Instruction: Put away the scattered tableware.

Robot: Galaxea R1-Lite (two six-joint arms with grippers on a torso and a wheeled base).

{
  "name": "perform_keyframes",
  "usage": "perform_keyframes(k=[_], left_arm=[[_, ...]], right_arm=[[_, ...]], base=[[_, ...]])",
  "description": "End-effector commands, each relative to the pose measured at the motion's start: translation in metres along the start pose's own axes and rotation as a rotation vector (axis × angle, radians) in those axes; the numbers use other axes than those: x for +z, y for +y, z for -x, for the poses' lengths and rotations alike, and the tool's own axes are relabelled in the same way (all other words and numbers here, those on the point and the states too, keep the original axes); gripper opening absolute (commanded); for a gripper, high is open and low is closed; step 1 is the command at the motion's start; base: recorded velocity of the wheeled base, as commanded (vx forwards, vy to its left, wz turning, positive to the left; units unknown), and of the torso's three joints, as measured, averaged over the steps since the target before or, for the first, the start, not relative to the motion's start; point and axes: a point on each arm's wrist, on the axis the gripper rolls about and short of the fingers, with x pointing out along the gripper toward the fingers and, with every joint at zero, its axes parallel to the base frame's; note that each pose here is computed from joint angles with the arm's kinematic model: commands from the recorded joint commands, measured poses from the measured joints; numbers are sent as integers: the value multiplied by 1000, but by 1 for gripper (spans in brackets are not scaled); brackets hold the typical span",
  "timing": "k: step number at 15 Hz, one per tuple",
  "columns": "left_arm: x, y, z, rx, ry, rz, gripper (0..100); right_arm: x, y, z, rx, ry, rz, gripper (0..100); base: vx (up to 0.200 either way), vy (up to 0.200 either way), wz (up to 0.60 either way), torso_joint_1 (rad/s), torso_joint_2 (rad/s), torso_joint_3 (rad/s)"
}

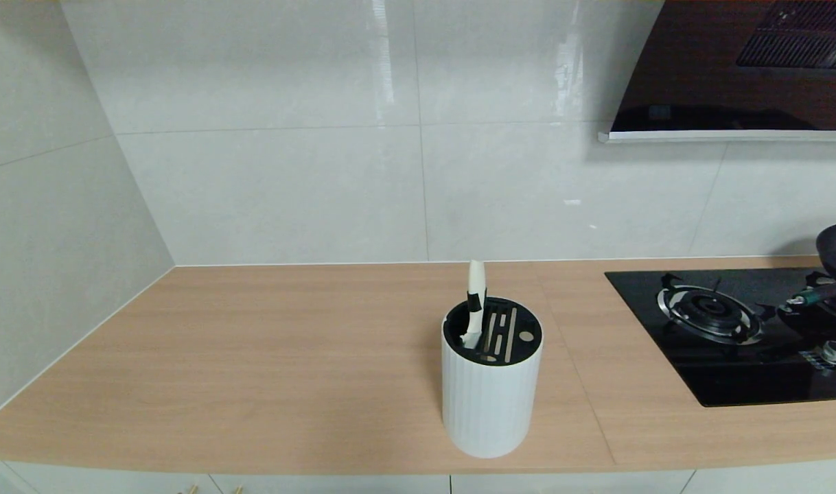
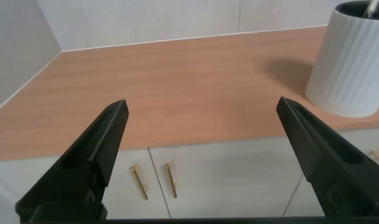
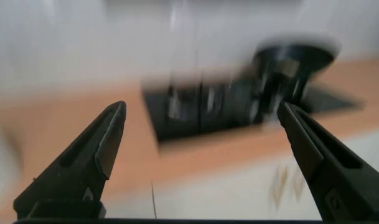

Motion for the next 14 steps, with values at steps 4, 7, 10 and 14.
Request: perform_keyframes(k=[4, 7, 10, 14], left_arm=[[0, 0, 0, 3, 1, 45, 100], [0, 0, 0, 3, 1, 45, 100], [0, 0, 0, 5, 2, 45, 100], [0, 0, 0, 5, 1, 45, 100]], right_arm=[[-1, 3, 0, 115, -8, -65, 100], [-5, 7, 1, 301, 30, -29, 100], [-6, 7, 1, 312, 33, -49, 100], [-6, 7, 1, 308, 36, -76, 100]], base=[[0, 0, 0, 0, 0, 0], [0, 0, 0, 0, 0, 0], [0, 0, 0, 0, 0, 0], [0, 0, 0, 0, 0, 0]])
